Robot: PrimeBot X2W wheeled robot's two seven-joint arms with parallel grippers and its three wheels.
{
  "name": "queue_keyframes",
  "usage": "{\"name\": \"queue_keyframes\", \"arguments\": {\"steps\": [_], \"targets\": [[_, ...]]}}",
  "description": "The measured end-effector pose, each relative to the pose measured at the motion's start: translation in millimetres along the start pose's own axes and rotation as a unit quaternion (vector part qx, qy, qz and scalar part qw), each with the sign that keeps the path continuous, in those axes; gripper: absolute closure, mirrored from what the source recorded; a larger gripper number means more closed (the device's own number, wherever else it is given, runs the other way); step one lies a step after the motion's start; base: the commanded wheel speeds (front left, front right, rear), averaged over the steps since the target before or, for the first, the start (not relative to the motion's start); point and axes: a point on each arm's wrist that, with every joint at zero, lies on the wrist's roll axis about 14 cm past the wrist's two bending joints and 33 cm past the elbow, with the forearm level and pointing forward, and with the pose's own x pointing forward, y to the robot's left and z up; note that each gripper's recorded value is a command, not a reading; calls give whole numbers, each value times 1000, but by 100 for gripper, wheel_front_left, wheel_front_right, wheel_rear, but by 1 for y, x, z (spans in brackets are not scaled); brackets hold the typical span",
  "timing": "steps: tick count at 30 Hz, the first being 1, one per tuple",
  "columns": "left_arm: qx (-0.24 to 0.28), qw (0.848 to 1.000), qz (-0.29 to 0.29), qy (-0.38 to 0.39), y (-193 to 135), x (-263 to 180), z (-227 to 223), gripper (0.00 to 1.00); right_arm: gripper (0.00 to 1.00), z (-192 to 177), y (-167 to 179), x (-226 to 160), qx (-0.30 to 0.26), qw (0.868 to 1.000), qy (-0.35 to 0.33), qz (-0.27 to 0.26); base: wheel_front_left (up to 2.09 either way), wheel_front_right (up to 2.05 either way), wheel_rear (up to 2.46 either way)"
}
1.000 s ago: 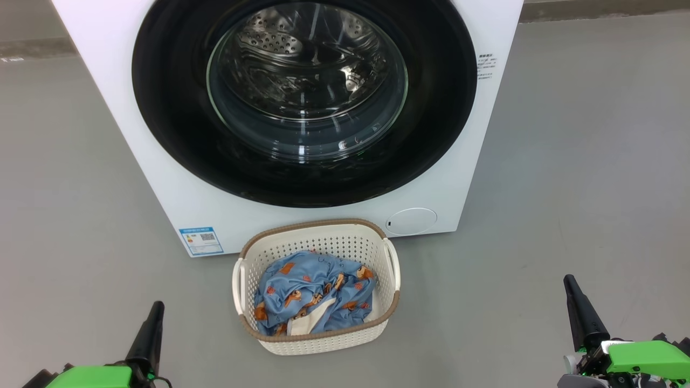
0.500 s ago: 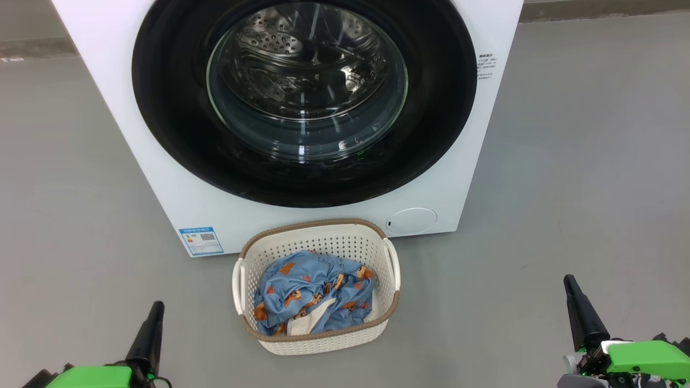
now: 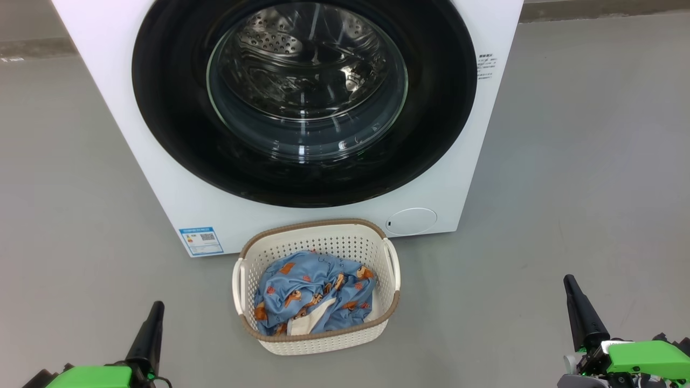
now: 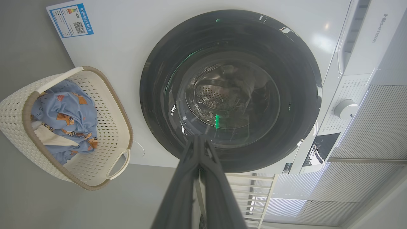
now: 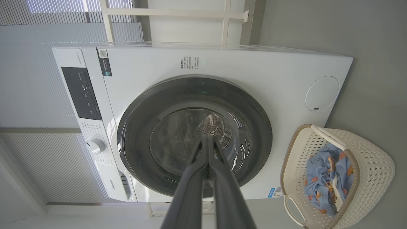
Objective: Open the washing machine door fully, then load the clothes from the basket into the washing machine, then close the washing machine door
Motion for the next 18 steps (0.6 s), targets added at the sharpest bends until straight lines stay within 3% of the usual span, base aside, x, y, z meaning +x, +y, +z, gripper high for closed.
{"name": "queue_keyframes", "arguments": {"steps": [18], "targets": [[0,1000,0,0,0,0,0,100,100,0,0,0,0,1000,0,0,0,0,0]]}}
